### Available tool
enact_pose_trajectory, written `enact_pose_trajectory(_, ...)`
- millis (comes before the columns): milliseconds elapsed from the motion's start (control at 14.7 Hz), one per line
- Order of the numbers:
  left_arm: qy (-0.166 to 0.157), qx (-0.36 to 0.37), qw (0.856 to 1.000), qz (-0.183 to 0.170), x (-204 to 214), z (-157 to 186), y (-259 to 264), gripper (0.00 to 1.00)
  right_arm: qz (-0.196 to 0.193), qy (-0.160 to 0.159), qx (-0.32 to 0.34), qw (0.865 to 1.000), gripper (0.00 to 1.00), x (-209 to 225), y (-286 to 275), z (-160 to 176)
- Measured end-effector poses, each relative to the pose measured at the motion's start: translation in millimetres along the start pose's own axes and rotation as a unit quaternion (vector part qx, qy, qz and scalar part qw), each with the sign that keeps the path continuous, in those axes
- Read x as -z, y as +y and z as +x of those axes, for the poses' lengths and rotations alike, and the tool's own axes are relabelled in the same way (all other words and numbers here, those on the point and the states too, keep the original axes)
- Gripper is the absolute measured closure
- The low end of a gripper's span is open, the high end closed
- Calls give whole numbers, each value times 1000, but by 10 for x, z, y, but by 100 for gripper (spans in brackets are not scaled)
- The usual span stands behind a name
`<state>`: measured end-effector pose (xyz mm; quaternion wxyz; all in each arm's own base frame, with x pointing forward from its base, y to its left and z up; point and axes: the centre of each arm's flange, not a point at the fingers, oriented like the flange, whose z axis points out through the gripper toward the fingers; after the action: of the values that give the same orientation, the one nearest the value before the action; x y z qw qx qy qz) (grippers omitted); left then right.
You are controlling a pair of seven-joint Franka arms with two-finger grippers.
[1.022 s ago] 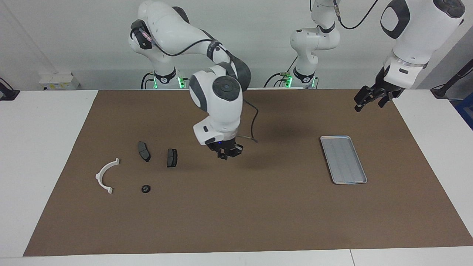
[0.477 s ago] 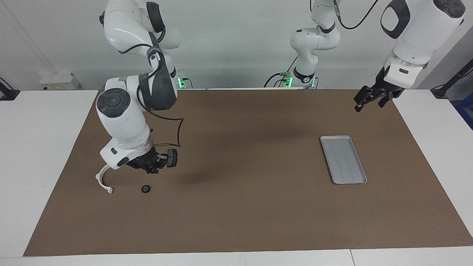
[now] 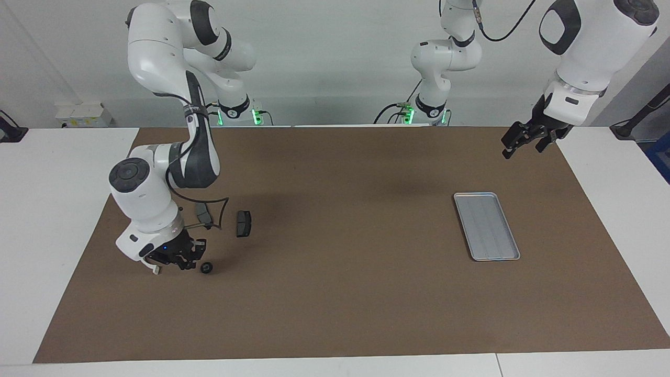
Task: Place bearing gear from tray to pile
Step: 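Carry the second gear beside the first gear and release it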
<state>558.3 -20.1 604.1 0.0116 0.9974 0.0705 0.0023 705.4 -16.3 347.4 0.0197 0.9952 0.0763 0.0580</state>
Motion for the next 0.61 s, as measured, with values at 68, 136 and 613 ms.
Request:
enact_pose_trajectory(68, 0, 0, 1000, 0, 0, 0, 0, 0, 0, 4, 2, 1000, 76, -82, 67, -11)
enact_pose_trajectory(136, 0, 0, 1000, 0, 0, 0, 0, 0, 0, 7, 3, 1000, 76, -156, 114, -16)
enact_pose_trajectory(613, 0, 0, 1000, 0, 0, 0, 0, 0, 5, 25, -1, 1000, 76, -599, 152, 0)
